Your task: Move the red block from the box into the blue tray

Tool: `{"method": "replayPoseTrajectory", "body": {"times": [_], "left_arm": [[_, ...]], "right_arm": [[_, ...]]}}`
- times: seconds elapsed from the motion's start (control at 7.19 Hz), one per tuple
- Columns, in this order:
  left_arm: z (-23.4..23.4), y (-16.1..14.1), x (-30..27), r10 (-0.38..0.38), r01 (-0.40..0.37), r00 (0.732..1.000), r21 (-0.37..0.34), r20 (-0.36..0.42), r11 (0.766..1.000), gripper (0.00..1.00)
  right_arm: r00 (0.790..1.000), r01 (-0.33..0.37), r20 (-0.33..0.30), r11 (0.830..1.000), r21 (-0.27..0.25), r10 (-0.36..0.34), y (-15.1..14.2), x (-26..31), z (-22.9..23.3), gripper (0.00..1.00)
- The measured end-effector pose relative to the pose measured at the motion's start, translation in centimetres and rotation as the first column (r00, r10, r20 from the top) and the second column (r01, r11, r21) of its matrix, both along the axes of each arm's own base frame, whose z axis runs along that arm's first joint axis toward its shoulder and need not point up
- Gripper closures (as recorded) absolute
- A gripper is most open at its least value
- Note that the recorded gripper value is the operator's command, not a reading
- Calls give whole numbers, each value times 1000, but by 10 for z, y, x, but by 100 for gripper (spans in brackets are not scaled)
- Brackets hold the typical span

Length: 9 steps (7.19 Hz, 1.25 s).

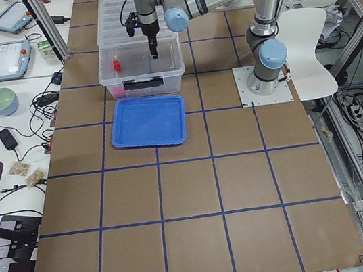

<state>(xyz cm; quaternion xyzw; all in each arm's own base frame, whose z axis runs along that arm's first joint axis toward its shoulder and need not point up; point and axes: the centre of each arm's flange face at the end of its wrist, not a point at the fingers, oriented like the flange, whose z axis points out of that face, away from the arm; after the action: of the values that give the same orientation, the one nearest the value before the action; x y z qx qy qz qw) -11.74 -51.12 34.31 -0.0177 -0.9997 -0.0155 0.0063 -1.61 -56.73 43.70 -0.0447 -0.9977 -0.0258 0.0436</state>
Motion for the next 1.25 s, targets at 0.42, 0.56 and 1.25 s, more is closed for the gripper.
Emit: {"method": "replayPoseTrajectory", "body": {"times": [0.42, 0.56, 1.25], "left_arm": [[-27, -3, -1, -1, 1, 1000, 21, -2, 1000, 0], [-39, -4, 0, 1, -1, 1000, 21, -2, 1000, 0], [-70, -8, 5, 1, -1, 1000, 22, -2, 1000, 0]], "right_arm": [[1000, 10, 5, 1000, -9, -10, 63, 18, 69, 0], [1000, 14, 6, 1000, 8, -14, 73, 20, 75, 0], [1000, 10, 21, 997, 71, -11, 71, 18, 51, 0]]}}
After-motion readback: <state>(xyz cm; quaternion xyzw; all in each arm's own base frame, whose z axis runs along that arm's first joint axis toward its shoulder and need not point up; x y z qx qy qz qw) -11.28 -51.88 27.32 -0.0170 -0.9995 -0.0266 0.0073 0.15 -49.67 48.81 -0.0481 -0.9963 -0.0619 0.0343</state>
